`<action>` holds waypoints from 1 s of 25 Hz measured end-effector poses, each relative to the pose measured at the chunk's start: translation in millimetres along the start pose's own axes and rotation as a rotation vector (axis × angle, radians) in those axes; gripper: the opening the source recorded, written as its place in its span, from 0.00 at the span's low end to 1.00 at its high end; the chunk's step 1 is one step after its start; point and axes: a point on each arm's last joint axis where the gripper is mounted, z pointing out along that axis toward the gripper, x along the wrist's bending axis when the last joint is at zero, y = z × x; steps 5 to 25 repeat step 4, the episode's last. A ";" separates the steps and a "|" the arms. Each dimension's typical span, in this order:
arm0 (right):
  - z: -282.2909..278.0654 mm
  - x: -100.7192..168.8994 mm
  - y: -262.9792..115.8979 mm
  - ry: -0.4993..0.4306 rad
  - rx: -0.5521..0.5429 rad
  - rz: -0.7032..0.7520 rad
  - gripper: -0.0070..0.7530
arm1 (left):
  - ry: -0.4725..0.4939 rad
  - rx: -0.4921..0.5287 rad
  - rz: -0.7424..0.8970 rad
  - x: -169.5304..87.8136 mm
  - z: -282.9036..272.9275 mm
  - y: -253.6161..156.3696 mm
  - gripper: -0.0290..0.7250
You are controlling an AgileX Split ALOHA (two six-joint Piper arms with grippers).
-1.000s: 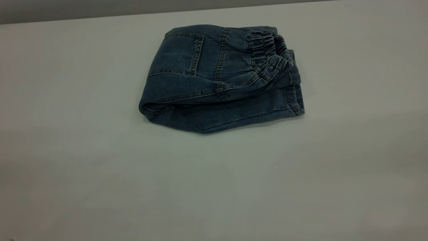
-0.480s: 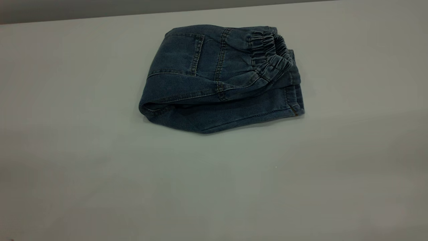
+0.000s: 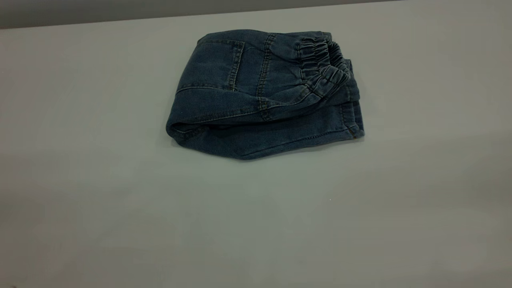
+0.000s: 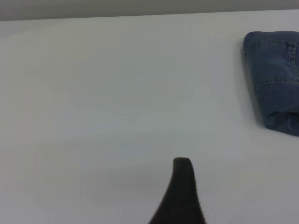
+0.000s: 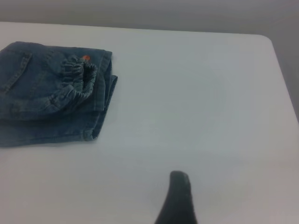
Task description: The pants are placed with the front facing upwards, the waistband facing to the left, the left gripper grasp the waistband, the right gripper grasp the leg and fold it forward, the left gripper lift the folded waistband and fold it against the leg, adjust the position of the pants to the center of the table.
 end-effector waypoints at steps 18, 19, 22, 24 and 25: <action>0.0 0.0 0.0 0.000 0.000 0.000 0.69 | 0.000 0.000 0.000 0.0 0.0 0.0 0.79; 0.0 0.0 0.0 0.000 0.000 0.000 0.69 | 0.000 0.000 0.000 0.0 0.0 0.0 0.79; 0.0 0.0 0.0 0.000 0.000 0.000 0.69 | 0.000 0.000 0.000 0.0 0.0 0.0 0.79; 0.0 0.0 0.0 0.000 0.000 0.000 0.69 | 0.000 0.000 0.000 0.0 0.0 0.0 0.79; 0.0 0.0 0.0 0.000 0.000 0.000 0.69 | 0.000 0.000 0.000 0.0 0.0 0.0 0.79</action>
